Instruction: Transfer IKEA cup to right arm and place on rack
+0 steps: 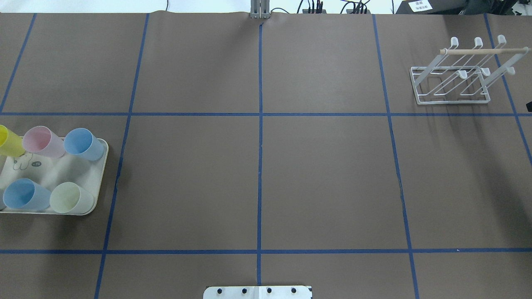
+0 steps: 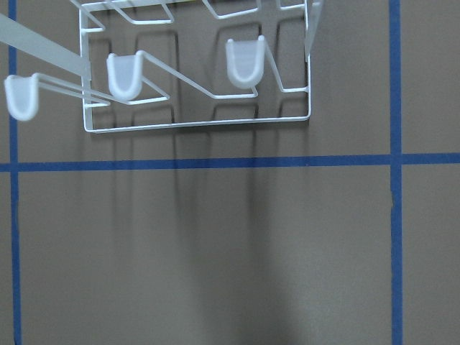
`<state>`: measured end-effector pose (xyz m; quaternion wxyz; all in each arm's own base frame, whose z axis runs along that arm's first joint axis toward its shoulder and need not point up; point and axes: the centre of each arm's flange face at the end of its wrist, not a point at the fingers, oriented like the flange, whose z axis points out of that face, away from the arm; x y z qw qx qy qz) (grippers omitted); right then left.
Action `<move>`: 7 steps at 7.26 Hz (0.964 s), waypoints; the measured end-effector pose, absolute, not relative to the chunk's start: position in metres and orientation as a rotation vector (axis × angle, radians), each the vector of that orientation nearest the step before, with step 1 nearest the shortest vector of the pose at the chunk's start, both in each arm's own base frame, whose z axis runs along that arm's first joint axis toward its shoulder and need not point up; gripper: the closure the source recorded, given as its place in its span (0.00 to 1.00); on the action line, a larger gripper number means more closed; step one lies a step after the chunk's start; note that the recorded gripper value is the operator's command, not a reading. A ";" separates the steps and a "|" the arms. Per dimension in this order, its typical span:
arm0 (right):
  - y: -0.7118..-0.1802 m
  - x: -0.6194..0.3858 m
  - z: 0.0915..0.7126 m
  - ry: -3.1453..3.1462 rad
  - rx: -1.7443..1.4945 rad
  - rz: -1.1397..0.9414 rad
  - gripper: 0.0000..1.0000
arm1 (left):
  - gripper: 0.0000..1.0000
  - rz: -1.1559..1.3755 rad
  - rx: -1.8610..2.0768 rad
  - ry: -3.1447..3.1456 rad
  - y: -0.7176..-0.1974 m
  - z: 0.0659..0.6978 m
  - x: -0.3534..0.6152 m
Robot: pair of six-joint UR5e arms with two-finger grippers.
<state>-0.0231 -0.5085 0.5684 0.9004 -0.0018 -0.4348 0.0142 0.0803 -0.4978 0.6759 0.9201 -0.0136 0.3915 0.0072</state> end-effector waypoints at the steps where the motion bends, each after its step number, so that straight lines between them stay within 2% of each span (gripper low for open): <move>1: -0.509 -0.024 0.569 -0.899 -0.006 0.028 0.01 | 0.42 0.025 -0.026 0.807 -0.497 0.679 0.085; 2: -0.509 -0.025 0.570 -0.899 -0.008 0.028 0.00 | 0.79 0.031 -0.030 0.811 -0.496 0.684 0.088; 3: -0.509 -0.025 0.570 -0.899 -0.009 0.028 0.00 | 1.00 0.036 -0.038 0.813 -0.495 0.689 0.091; 5: -0.510 -0.027 0.568 -0.900 -0.008 0.025 0.00 | 1.00 0.061 -0.012 0.829 -0.497 0.683 0.097; 7: -0.515 -0.036 0.561 -0.904 -0.004 0.004 0.01 | 1.00 0.070 0.033 0.888 -0.500 0.640 0.090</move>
